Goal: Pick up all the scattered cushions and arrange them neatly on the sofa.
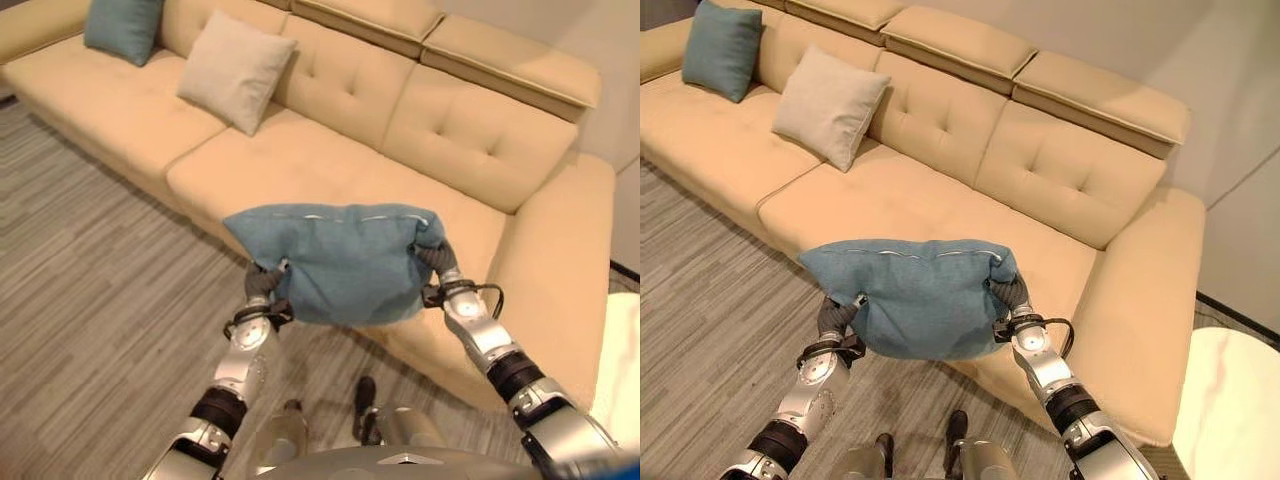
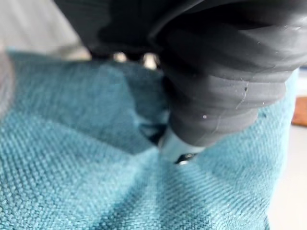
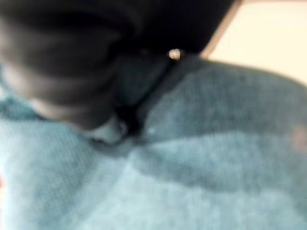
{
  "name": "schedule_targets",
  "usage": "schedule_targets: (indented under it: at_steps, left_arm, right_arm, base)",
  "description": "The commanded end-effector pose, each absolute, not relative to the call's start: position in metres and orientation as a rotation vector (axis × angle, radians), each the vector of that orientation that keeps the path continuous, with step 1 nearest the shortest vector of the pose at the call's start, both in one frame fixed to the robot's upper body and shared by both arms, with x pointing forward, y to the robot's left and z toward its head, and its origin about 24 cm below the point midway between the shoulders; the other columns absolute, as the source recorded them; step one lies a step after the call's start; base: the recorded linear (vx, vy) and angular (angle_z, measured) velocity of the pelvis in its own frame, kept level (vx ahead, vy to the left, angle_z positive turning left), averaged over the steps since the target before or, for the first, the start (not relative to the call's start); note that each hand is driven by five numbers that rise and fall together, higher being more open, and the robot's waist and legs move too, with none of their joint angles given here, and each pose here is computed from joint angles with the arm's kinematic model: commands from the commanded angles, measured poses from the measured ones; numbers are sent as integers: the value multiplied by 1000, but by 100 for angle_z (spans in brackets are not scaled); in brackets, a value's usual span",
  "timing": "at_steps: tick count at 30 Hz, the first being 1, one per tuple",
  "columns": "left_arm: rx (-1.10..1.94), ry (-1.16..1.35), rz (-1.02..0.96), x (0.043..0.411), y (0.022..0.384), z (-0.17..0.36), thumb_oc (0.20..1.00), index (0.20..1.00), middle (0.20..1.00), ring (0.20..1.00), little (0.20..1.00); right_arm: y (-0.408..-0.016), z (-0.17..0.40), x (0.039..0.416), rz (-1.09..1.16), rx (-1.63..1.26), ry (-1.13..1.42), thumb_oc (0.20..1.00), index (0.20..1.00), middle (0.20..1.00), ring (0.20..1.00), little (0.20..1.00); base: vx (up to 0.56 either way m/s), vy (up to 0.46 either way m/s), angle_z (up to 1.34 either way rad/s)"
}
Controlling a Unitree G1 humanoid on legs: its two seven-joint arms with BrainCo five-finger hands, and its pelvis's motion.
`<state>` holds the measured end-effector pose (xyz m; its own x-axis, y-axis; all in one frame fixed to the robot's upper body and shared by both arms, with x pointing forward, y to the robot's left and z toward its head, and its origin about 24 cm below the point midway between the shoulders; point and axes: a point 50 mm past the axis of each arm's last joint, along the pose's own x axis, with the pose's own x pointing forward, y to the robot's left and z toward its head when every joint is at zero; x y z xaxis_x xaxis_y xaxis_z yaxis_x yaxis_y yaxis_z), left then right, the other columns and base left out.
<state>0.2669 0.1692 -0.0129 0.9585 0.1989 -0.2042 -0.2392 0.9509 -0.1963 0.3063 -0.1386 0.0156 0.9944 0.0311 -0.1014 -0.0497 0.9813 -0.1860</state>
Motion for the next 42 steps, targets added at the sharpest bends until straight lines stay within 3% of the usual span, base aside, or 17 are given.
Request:
schedule_targets:
  at_steps: [1, 20, 42]
  left_arm:
    - [-265, -95, -88, 296, 111, 51, 200, 200, 200, 200, 200]
    - [-185, -86, -44, 287, 133, 43, 200, 200, 200, 200, 200]
    - [-228, -83, -53, 289, 125, 45, 200, 200, 200, 200, 200]
  right_arm:
    - [-81, 77, 321, 207, -66, -188, 200, 200, 200, 200, 200]
    - [-59, 75, 320, 282, -85, -175, 200, 200, 200, 200, 200]
    - [-84, 71, 321, 220, -119, -170, 200, 200, 200, 200, 200]
  base:
    - [311, 53, -3]
    - [217, 234, -48]
    - [130, 7, -24]
